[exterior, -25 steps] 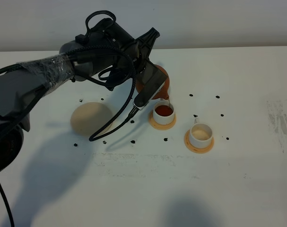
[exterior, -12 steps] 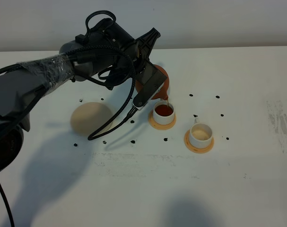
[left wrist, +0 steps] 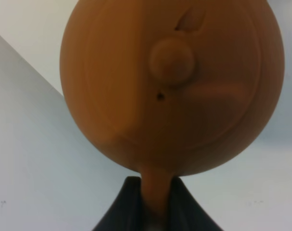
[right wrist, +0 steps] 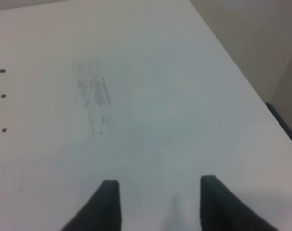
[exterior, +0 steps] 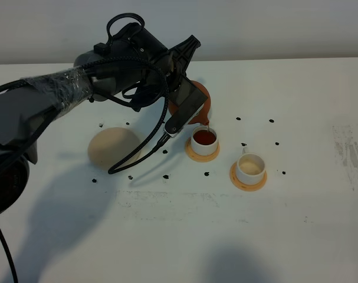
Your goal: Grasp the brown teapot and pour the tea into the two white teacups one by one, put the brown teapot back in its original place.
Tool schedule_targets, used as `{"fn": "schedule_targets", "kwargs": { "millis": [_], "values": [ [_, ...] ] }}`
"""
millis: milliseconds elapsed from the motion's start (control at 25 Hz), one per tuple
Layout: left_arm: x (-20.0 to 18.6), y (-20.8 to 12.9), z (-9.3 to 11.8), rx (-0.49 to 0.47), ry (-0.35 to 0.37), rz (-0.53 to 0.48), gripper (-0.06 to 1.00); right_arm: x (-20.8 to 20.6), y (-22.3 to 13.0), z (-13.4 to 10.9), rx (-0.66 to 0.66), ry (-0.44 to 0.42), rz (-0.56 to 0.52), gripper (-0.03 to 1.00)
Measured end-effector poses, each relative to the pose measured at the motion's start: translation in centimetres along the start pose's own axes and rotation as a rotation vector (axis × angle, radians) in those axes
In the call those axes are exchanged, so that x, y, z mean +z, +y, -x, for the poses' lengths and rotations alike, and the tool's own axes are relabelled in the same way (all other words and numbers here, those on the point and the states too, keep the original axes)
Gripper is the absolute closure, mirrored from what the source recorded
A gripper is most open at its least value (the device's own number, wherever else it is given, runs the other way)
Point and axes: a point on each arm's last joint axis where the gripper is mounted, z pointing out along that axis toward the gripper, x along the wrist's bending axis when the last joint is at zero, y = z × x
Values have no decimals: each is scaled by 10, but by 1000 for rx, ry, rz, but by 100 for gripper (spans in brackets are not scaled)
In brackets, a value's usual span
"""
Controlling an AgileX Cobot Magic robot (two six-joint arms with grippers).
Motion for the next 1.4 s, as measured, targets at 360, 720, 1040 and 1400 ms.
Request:
{"fn": "schedule_targets", "kwargs": {
  "millis": [360, 720, 1040, 1400],
  "values": [
    [0, 0, 0, 8, 0, 0, 86, 0, 0, 0, 0, 0, 0, 57],
    [0, 0, 0, 6, -2, 2, 86, 0, 0, 0, -6, 0, 0, 57],
    [0, 2, 7, -124, -78, 19, 86, 0, 0, 0, -6, 0, 0, 57],
    [-11, -1, 9, -201, -125, 13, 86, 0, 0, 0, -6, 0, 0, 57]
  ]
}}
